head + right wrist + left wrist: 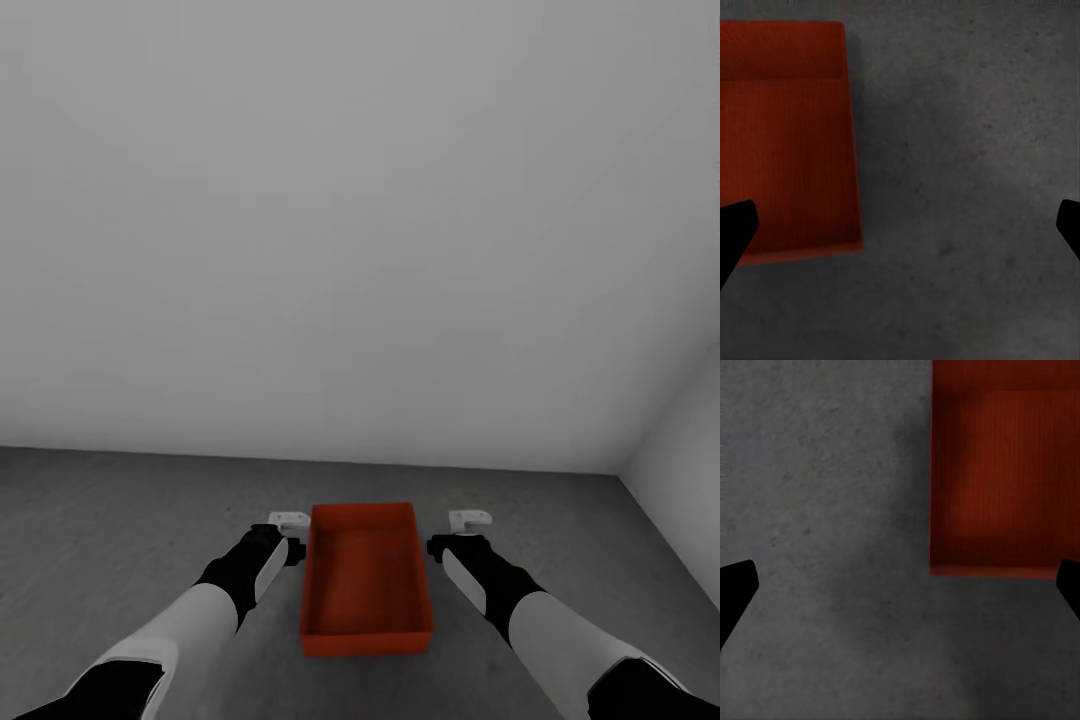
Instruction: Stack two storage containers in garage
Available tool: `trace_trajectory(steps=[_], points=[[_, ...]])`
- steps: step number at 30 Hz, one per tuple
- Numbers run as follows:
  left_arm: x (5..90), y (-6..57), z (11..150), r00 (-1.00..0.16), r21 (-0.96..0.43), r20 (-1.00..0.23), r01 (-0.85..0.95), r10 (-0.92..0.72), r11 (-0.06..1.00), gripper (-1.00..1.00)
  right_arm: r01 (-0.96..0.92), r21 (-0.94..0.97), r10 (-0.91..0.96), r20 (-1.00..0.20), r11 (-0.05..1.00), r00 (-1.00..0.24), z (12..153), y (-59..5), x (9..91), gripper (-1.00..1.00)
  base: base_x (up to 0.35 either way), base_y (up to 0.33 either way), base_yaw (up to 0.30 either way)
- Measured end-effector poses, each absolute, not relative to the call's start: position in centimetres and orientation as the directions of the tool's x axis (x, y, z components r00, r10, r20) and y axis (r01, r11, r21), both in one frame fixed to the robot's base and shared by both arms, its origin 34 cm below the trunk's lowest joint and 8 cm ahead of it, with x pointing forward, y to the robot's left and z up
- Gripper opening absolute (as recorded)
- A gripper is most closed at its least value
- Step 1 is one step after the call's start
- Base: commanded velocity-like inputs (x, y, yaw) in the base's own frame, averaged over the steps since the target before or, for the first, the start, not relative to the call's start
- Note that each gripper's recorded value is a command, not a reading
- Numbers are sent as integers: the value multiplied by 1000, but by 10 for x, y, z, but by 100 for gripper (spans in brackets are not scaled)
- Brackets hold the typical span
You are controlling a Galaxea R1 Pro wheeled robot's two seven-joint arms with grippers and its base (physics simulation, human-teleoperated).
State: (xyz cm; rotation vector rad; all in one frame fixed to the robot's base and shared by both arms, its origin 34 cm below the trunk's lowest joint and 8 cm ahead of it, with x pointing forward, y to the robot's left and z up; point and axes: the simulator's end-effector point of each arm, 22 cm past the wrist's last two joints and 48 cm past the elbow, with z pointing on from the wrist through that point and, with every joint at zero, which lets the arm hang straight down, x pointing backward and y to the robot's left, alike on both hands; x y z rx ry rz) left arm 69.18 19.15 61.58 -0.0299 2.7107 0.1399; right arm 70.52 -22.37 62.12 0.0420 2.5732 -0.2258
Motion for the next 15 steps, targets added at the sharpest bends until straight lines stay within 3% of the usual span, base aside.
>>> trace_trajectory(steps=[15], points=[[697, 193, 628, -900, 95, -436, -43, 3, 995, 100, 78, -147, -15, -550, 986, -835, 634, -221, 710, 100, 0, 0, 0]])
